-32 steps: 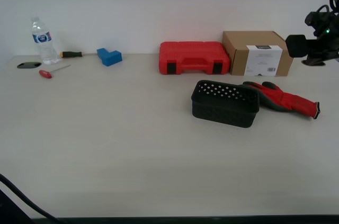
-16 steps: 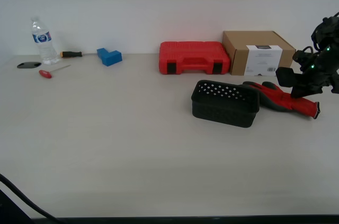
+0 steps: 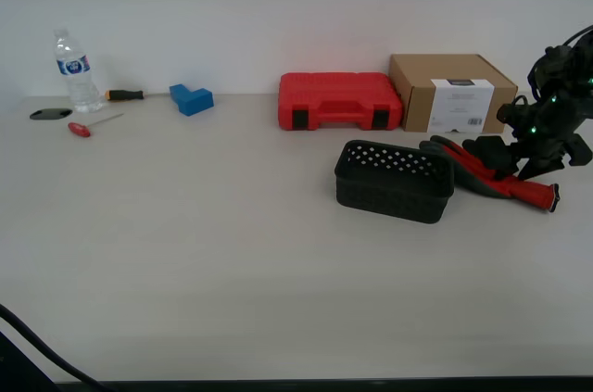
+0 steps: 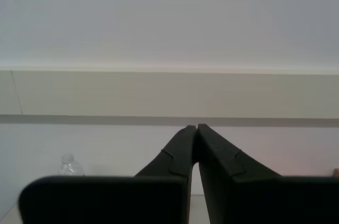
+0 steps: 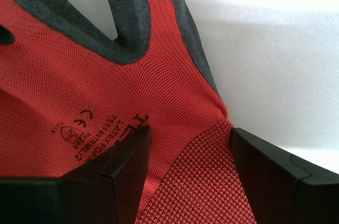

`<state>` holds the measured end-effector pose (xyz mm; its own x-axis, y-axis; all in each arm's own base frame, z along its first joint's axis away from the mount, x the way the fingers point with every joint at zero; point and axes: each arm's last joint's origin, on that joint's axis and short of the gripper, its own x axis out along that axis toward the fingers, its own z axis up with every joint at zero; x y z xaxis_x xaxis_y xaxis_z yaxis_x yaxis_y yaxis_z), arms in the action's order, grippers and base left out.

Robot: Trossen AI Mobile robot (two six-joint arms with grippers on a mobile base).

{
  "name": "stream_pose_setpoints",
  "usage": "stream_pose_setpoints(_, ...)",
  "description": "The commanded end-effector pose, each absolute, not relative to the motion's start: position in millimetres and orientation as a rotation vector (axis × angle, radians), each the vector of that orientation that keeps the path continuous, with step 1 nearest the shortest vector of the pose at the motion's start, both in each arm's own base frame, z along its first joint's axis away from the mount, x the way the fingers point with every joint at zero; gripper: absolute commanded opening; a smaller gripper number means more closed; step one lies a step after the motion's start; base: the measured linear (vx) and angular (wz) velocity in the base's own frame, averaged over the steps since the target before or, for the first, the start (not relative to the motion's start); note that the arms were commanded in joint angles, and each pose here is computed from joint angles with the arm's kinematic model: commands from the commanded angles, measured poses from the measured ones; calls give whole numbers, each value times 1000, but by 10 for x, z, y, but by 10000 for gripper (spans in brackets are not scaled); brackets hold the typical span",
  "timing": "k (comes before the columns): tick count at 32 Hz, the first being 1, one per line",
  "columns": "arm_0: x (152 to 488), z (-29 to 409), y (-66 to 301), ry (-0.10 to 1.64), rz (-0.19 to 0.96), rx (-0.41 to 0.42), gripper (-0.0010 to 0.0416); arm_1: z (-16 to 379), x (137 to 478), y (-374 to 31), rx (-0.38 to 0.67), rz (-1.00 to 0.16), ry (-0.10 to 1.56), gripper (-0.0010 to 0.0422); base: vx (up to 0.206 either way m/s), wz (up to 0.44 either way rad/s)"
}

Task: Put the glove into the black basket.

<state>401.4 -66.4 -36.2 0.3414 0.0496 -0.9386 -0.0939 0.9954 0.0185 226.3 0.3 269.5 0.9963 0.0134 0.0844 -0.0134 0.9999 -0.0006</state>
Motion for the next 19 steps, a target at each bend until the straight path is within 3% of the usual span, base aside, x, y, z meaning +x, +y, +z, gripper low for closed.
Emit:
stream_pose_setpoints(1,4013,-367,-627,1223,108,-44,194,2705,2265,4,0,14,-91,0,0,0)
stream_pose_setpoints(5,4020,-363,-627,1221,108,-44,160,2704,2264,4,0,14,-91,0,0,0)
stream_pose_setpoints(10,4009,-368,-623,1230,115,-48,5,2704,2264,4,0,14,-91,0,0,0)
stream_pose_setpoints(19,4054,-148,-629,1203,126,-63,-1,2704,2264,4,0,14,-91,0,0,0)
